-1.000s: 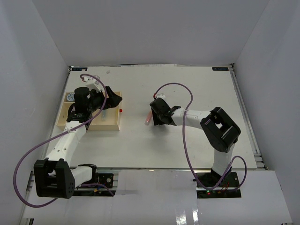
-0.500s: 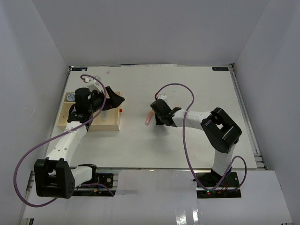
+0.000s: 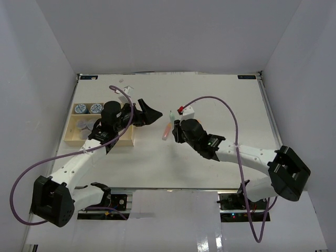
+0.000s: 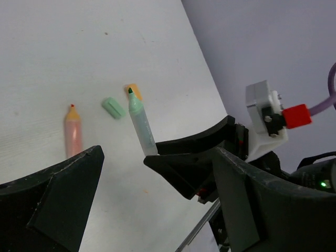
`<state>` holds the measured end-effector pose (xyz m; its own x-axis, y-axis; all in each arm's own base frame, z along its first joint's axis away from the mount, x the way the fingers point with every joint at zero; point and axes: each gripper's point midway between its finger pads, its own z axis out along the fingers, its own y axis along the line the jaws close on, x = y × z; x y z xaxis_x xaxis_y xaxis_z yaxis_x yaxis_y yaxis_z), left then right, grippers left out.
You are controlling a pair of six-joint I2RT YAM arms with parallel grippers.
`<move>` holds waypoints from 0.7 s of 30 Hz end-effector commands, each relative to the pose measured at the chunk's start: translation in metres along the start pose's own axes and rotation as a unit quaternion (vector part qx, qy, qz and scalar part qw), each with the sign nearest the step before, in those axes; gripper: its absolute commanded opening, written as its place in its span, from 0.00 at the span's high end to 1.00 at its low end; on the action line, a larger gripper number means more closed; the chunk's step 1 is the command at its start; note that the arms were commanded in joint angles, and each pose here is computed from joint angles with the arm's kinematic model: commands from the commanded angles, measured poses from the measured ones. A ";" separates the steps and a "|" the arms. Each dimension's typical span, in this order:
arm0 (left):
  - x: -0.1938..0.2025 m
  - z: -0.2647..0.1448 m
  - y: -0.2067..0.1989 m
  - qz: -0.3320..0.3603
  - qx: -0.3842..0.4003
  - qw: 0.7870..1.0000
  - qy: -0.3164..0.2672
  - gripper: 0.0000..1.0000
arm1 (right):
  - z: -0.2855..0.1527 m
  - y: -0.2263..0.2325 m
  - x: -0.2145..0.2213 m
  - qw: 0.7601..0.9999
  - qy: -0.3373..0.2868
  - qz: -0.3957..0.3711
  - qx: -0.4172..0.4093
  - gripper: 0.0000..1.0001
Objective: Sort the stationery into containers
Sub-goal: Pick up the pen from the center of the board.
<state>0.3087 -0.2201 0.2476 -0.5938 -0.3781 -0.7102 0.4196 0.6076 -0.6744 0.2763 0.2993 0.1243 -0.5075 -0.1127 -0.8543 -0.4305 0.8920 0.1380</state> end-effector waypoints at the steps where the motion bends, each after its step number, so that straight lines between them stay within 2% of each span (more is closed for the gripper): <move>1: -0.016 0.009 -0.021 -0.009 0.013 0.999 -0.044 0.06 | -0.019 0.019 -0.048 0.994 -0.102 0.006 -0.039 0.92; 8: -0.009 0.025 -0.054 -0.004 0.040 0.998 -0.051 0.11 | -0.055 0.032 -0.081 0.979 -0.181 0.020 -0.089 0.92; 17: 0.013 0.046 -0.071 -0.003 0.052 0.998 -0.039 0.20 | -0.066 0.036 -0.090 0.973 -0.202 0.025 -0.105 0.92; 21: 0.018 0.053 -0.077 -0.004 0.054 0.998 -0.040 0.29 | -0.069 0.035 -0.090 0.973 -0.204 0.025 -0.106 0.92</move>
<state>0.2960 -0.3036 0.2476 -0.5978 -0.3905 -0.7001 0.4582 0.5501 -0.6982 0.2574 0.3095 0.2182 -0.2663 0.0940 -0.9593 -0.5617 0.7936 0.2337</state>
